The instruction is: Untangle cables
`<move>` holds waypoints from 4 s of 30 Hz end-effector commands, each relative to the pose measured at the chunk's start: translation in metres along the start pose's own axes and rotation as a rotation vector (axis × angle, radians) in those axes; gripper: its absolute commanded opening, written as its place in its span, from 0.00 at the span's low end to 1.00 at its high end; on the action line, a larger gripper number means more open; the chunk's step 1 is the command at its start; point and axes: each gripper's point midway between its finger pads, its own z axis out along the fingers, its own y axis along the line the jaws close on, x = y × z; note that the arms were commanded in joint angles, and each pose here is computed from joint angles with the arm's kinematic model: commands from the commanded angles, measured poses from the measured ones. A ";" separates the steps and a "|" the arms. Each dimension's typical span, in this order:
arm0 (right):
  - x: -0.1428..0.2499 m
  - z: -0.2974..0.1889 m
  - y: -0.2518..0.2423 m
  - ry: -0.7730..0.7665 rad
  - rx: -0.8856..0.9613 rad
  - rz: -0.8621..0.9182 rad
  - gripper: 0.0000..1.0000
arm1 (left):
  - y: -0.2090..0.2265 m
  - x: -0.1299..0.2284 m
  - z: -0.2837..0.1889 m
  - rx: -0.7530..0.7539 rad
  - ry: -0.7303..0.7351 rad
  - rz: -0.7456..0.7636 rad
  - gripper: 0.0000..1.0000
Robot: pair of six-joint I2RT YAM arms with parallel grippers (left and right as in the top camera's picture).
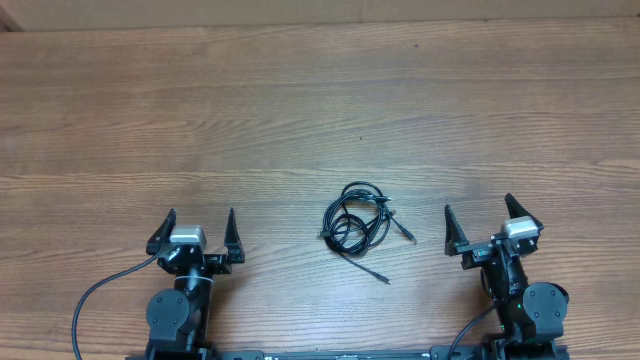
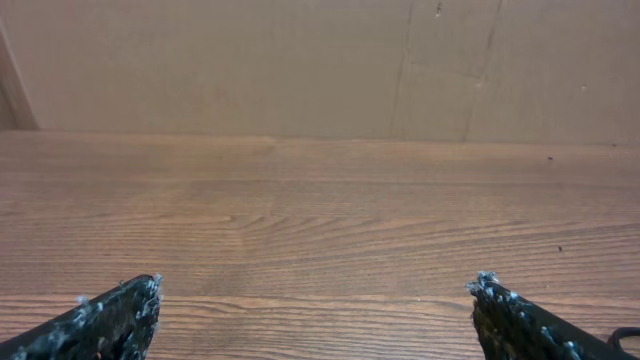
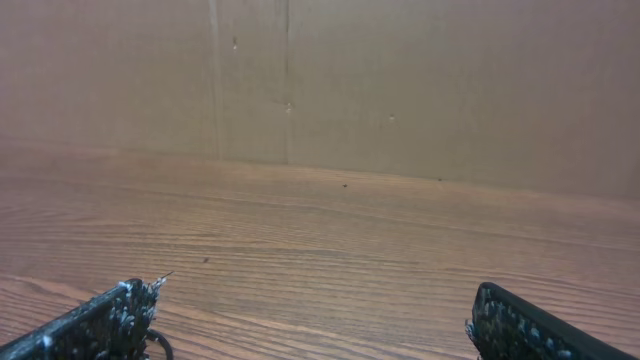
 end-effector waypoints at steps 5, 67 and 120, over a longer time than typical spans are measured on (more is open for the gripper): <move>0.002 0.000 -0.002 -0.004 0.011 -0.002 1.00 | 0.000 -0.001 0.000 0.001 -0.006 -0.018 0.99; 0.002 0.000 -0.002 -0.004 0.011 -0.002 1.00 | 0.000 -0.001 0.000 0.001 -0.006 -0.018 0.99; 0.002 0.000 -0.002 -0.004 0.011 -0.002 1.00 | -0.029 -0.051 -0.024 0.165 0.019 -0.012 1.00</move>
